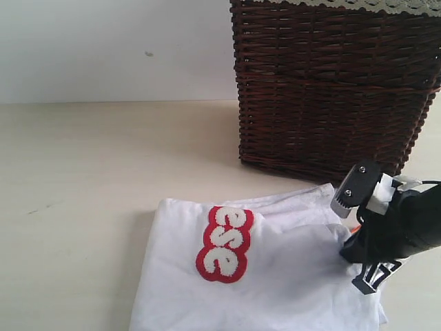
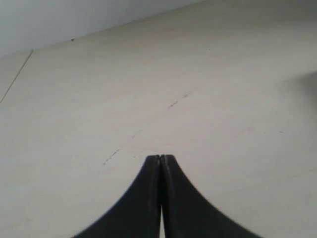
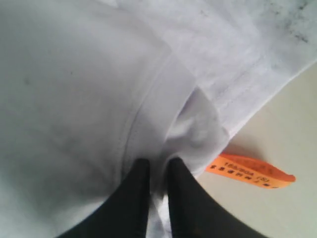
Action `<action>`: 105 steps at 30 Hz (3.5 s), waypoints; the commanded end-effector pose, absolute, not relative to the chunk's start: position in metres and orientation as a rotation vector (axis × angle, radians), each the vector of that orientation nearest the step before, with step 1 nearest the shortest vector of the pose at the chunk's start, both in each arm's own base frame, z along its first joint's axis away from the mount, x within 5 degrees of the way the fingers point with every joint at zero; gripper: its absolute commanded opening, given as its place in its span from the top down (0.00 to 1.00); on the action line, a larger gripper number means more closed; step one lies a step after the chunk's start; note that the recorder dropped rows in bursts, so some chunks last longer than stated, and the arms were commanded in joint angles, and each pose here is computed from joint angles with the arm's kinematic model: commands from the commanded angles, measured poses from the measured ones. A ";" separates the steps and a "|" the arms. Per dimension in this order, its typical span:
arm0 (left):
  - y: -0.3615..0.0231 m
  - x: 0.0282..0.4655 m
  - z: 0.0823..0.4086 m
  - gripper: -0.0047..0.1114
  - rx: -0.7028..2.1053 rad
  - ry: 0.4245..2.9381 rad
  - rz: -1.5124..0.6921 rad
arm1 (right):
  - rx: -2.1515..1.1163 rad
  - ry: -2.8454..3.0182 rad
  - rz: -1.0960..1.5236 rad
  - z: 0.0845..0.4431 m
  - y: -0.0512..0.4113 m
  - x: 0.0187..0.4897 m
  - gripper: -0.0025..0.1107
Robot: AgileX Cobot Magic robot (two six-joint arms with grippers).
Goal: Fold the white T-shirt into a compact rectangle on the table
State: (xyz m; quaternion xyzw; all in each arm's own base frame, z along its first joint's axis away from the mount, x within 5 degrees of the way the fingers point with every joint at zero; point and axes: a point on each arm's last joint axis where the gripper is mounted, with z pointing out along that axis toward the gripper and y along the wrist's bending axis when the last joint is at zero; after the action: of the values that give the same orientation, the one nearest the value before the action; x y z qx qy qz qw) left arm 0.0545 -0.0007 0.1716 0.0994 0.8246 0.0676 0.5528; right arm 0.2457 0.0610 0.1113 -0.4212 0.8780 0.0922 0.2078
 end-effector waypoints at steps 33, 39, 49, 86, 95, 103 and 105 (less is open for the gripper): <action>0.000 0.055 0.173 0.96 0.234 1.947 0.164 | -0.405 1.552 -0.355 0.217 -0.001 0.068 0.54; 0.000 0.055 0.173 0.96 0.234 1.947 0.164 | -0.213 1.500 -0.401 0.222 -0.014 0.057 0.54; 0.000 0.055 0.173 0.96 0.234 1.947 0.164 | 0.103 1.467 0.013 0.215 -0.010 0.057 0.54; 0.000 0.055 0.173 0.96 0.234 1.947 0.164 | 0.037 1.840 0.142 0.181 0.005 0.053 0.61; 0.000 0.055 0.173 0.96 0.234 1.947 0.164 | -0.009 1.815 0.085 0.183 0.004 0.054 0.61; 0.000 0.055 0.173 0.96 0.234 1.947 0.164 | -0.007 1.815 0.086 0.183 0.004 0.054 0.61; -0.001 0.054 0.174 0.96 0.238 1.925 0.163 | -0.007 1.815 0.086 0.183 0.004 0.054 0.61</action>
State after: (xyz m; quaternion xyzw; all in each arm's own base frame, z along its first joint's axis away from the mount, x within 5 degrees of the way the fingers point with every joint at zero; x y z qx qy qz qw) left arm 0.0545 -0.0007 0.1716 0.0994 0.8246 0.0676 0.5528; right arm 0.0535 0.0042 0.1831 -0.0058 0.7933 0.0393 0.6075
